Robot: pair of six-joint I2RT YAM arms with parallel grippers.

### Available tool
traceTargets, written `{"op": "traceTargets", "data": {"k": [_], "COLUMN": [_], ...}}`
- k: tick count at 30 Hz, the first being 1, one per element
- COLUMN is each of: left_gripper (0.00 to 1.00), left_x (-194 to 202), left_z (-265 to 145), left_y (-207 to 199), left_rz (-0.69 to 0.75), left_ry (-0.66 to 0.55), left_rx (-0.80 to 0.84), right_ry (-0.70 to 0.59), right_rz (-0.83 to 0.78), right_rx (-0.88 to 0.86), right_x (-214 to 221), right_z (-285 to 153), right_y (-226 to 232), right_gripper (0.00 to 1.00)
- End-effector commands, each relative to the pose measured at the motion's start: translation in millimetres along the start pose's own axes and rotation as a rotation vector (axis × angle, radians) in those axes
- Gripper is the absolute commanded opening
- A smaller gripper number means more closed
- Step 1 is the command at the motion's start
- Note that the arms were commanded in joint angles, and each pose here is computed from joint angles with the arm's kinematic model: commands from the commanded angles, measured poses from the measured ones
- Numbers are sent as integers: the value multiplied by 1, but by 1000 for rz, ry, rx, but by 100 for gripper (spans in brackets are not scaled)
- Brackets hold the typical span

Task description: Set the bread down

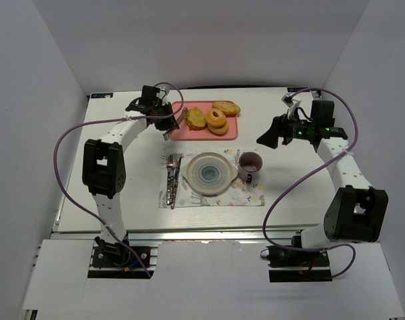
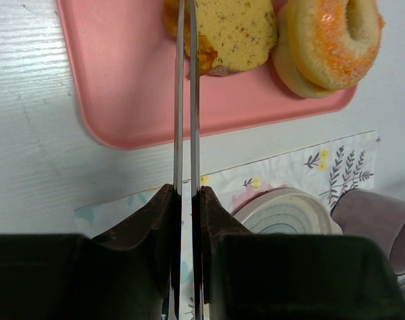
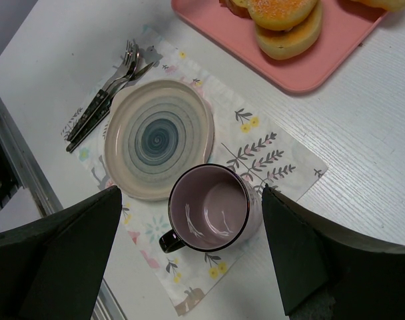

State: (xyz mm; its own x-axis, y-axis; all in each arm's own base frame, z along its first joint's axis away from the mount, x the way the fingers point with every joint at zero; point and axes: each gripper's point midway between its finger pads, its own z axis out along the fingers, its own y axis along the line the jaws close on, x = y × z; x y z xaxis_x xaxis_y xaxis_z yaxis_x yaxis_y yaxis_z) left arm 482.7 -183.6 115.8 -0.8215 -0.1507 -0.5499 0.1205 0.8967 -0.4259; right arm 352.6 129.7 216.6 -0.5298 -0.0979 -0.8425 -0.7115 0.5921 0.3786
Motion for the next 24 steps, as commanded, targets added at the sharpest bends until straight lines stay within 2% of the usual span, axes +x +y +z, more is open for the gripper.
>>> {"op": "traceTargets", "data": {"k": [1, 6, 15, 18, 20, 21, 22, 24], "left_gripper": [6, 0, 0, 0, 0, 0, 0, 0], "left_x": [-53, -65, -54, -36, -25, -6, -1, 20], "left_z": [-60, -81, -110, -121, -142, -139, -156, -165], "left_y": [-32, -44, -55, -57, -69, -64, -72, -76], "left_rz": [20, 4, -10, -11, -2, -14, -1, 6], "left_ry": [-187, -252, -273, -248, -254, -219, -242, -208], "left_rx": [64, 97, 147, 168, 224, 223, 253, 295], "right_ry": [-44, -45, -47, -46, -47, -49, -49, -49], "right_rz": [-43, -41, -48, -49, -51, -55, -59, -67], "right_rx": [-16, -19, -18, -15, -12, -12, -10, -8], "right_x": [-15, -16, -18, -18, -20, -21, -23, -24], "right_z": [-7, -7, -8, -9, -9, -10, -10, -11], "right_y": [9, 9, 10, 10, 10, 11, 10, 11], "right_gripper": [89, 90, 89, 89, 89, 89, 89, 90]}}
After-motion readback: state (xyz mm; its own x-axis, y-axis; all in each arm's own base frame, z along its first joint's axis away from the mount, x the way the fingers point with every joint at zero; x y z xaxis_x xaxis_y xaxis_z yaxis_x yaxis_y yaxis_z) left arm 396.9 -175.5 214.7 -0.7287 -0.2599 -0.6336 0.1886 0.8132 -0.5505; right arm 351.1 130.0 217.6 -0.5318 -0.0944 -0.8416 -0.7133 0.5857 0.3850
